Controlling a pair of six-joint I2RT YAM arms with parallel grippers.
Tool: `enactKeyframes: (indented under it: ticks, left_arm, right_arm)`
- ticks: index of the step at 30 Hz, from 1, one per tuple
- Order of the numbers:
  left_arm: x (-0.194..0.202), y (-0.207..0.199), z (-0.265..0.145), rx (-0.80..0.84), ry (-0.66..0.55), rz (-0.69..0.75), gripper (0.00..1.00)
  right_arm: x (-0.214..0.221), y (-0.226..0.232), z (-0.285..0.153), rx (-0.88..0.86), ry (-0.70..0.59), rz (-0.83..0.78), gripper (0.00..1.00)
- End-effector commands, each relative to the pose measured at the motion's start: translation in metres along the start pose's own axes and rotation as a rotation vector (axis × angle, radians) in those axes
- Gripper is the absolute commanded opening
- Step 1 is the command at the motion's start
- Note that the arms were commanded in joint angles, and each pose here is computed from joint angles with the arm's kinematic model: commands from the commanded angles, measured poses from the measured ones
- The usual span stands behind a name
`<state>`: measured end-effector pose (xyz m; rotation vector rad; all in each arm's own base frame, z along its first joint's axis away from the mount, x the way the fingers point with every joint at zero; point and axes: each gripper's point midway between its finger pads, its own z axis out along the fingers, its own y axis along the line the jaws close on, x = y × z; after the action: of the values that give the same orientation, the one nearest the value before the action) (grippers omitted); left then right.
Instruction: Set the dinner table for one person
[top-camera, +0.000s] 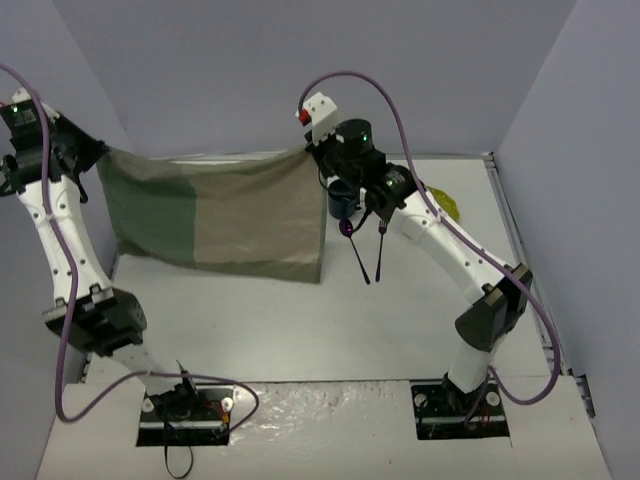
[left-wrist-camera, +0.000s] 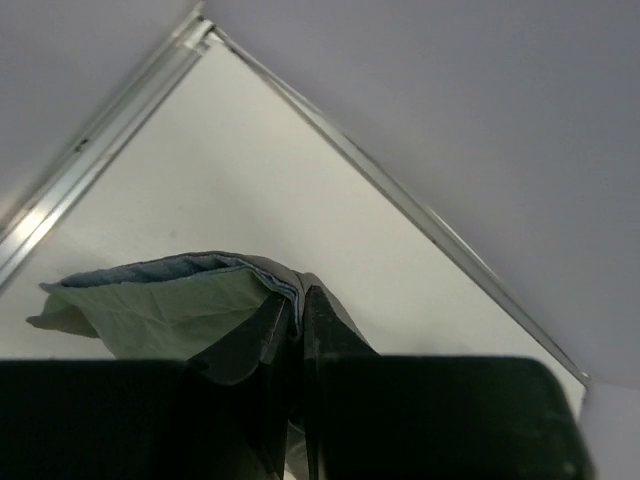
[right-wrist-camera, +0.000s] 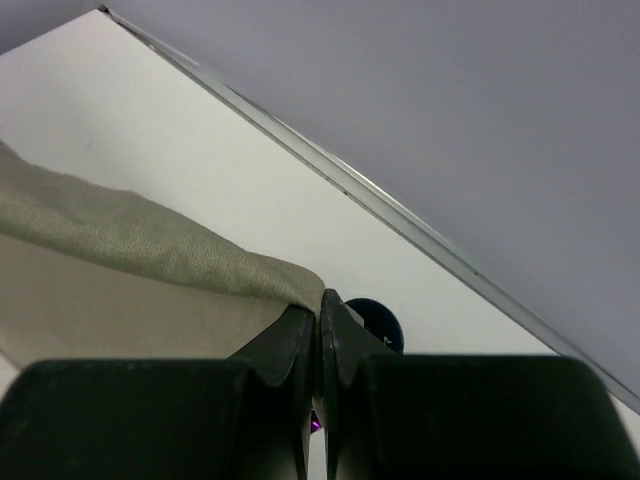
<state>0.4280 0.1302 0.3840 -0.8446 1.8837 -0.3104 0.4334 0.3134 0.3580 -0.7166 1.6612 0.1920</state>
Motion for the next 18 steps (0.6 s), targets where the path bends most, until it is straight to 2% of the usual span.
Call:
enactKeyframes:
  ticks: [1,5,6,8,9,10,12,13,14,16,18]
  left_arm:
    - [-0.063,-0.094,-0.025,0.395,-0.132,-0.026,0.00]
    - [-0.092,-0.146,-0.044,0.669,-0.178,0.002,0.00]
    - [-0.090,-0.151,-0.048,0.710,-0.159,-0.002,0.00]
    - [-0.094,-0.160,-0.063,0.761,-0.204,0.051,0.00]
    - [-0.090,-0.153,-0.052,0.740,-0.192,0.038,0.00]
    - [-0.083,-0.137,-0.041,0.676,-0.213,0.083,0.00]
    - [-0.072,-0.113,-0.026,0.582,-0.225,0.104,0.00]
    - [-0.056,-0.082,-0.006,0.468,-0.228,0.120,0.00]
    - [-0.038,-0.056,0.011,0.394,-0.211,0.105,0.00]
    - [-0.022,-0.034,0.019,0.334,-0.222,0.135,0.00]
    - [0.039,0.034,0.056,0.162,-0.126,0.110,0.00]
  right_arm:
    - [-0.108,-0.037,-0.013,0.098,-0.288,-0.034,0.00]
    - [-0.137,-0.059,-0.027,0.196,-0.396,-0.062,0.00]
    - [-0.141,-0.062,-0.035,0.206,-0.422,-0.068,0.00]
    - [-0.136,-0.057,-0.043,0.198,-0.473,-0.078,0.00]
    - [-0.139,-0.059,-0.045,0.206,-0.490,-0.080,0.00]
    - [-0.108,-0.047,-0.039,0.171,-0.433,-0.098,0.00]
    - [-0.078,-0.037,-0.027,0.137,-0.368,-0.111,0.00]
    - [-0.063,-0.030,-0.023,0.119,-0.340,-0.118,0.00]
    - [-0.035,-0.022,-0.014,0.106,-0.292,-0.123,0.00]
    - [0.024,-0.004,0.001,0.070,-0.183,-0.130,0.00]
    - [0.084,0.023,0.012,0.012,-0.081,-0.129,0.00]
